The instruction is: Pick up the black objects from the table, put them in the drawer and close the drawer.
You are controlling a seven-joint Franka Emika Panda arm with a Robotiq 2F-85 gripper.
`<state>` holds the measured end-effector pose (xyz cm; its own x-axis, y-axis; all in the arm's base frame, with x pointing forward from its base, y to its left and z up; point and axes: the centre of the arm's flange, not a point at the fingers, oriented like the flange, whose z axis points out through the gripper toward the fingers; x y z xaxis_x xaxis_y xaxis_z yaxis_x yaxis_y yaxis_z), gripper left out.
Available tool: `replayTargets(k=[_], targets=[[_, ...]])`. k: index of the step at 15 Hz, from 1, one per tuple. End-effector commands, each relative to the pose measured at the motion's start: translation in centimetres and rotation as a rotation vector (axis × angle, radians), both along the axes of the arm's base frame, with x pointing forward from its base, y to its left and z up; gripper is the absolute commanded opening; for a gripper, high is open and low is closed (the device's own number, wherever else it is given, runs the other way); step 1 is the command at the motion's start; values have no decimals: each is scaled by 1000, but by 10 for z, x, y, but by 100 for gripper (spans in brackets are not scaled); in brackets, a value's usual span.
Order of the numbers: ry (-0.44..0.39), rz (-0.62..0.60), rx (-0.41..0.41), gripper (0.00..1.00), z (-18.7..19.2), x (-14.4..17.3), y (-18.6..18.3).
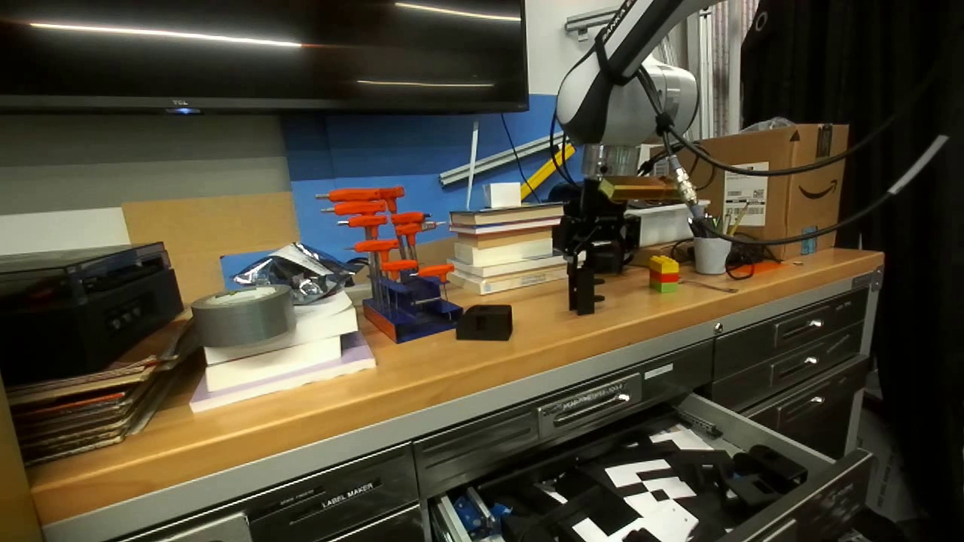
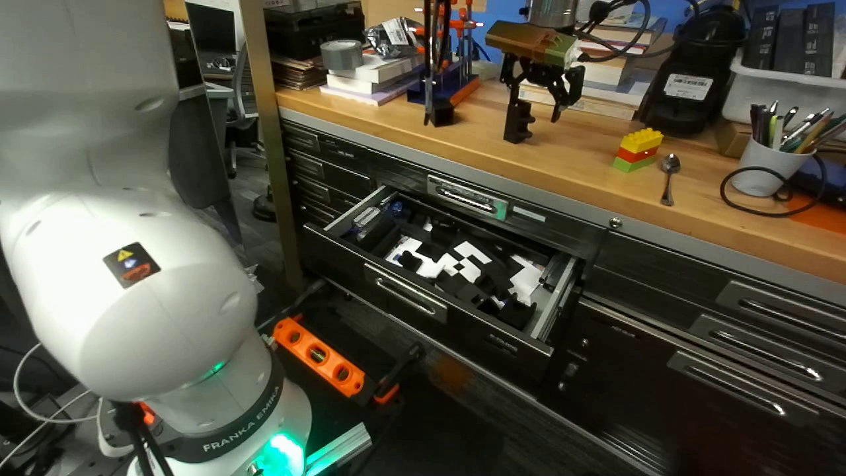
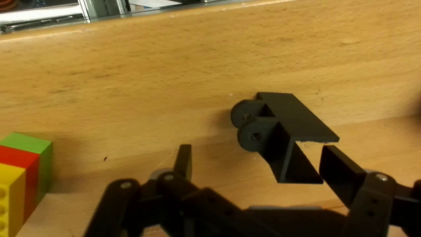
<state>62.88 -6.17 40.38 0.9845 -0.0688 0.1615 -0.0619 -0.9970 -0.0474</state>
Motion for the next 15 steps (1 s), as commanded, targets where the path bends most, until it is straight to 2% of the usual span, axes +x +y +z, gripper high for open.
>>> replayTargets(k=[1,10,11,12,15], targets=[[12,-19,-28,100,7,12,-3],[50,-35,-55,100,4,7,-9],[54,-33,-60,89,3,6,-9],[55,-26,-62,73,3,5,-9],[57,-25,-66,49,2,4,-9]])
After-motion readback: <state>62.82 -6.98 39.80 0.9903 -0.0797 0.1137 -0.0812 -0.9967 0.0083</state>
